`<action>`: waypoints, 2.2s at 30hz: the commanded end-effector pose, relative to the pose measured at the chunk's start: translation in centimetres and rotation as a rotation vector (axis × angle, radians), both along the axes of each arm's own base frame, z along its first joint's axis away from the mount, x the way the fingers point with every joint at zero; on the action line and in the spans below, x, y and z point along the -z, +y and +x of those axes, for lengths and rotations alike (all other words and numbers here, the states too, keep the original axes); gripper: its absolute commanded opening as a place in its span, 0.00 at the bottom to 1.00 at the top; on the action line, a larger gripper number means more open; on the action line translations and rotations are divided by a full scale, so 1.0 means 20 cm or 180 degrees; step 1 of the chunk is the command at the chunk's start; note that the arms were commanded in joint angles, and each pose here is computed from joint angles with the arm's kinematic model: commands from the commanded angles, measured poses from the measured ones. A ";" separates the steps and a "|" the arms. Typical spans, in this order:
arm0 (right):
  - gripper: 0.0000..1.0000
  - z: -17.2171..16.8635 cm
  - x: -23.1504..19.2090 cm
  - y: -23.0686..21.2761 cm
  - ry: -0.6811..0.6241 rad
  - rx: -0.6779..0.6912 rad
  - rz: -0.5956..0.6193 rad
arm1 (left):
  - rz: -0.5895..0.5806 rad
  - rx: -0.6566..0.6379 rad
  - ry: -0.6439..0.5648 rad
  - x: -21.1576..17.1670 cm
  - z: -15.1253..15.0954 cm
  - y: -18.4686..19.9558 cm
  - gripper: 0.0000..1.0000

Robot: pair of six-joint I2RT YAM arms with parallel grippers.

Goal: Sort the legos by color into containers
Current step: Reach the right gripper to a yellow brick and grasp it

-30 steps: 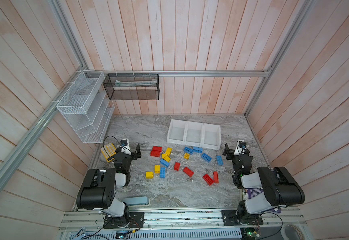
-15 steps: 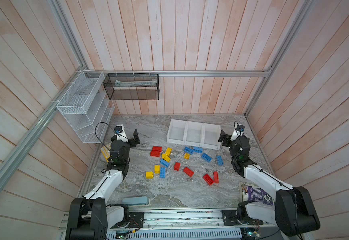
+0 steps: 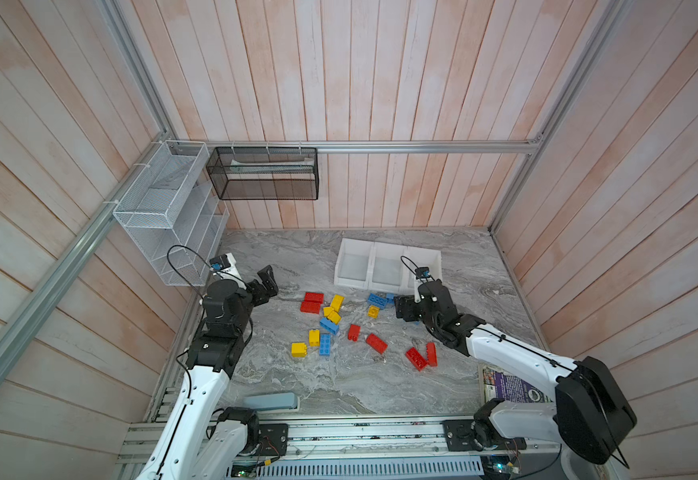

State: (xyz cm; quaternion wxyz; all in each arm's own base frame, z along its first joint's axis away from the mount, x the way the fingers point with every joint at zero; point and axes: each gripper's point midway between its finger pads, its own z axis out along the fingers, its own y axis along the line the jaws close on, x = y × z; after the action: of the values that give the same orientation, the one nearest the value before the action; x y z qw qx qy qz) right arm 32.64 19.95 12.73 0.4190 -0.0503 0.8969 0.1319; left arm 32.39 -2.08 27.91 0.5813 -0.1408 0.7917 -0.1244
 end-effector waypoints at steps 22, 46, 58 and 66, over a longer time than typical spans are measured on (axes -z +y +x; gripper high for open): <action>0.81 0.06 0.36 0.42 0.0706 0.1004 -0.0003 | -0.0072 0.0408 0.0194 0.08 -0.13 -0.10 1.00; 0.44 0.16 0.55 0.42 0.0726 0.1099 -0.0294 | -0.0098 0.0498 0.0192 0.08 -0.13 -0.13 1.00; 0.26 0.13 0.42 0.43 0.0606 0.0874 -0.0252 | -0.0054 0.0404 0.0204 0.10 -0.13 -0.10 1.00; 0.28 0.09 0.22 0.46 0.0424 0.0491 -0.0095 | 0.0010 0.0396 0.0356 0.15 -0.11 -0.10 1.00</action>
State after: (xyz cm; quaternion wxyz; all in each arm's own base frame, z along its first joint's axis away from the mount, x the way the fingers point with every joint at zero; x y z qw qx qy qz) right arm 34.71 28.64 6.41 0.3524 0.0487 0.9321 0.0687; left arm 30.19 -4.23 25.52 0.5325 -0.1014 0.8242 -0.1637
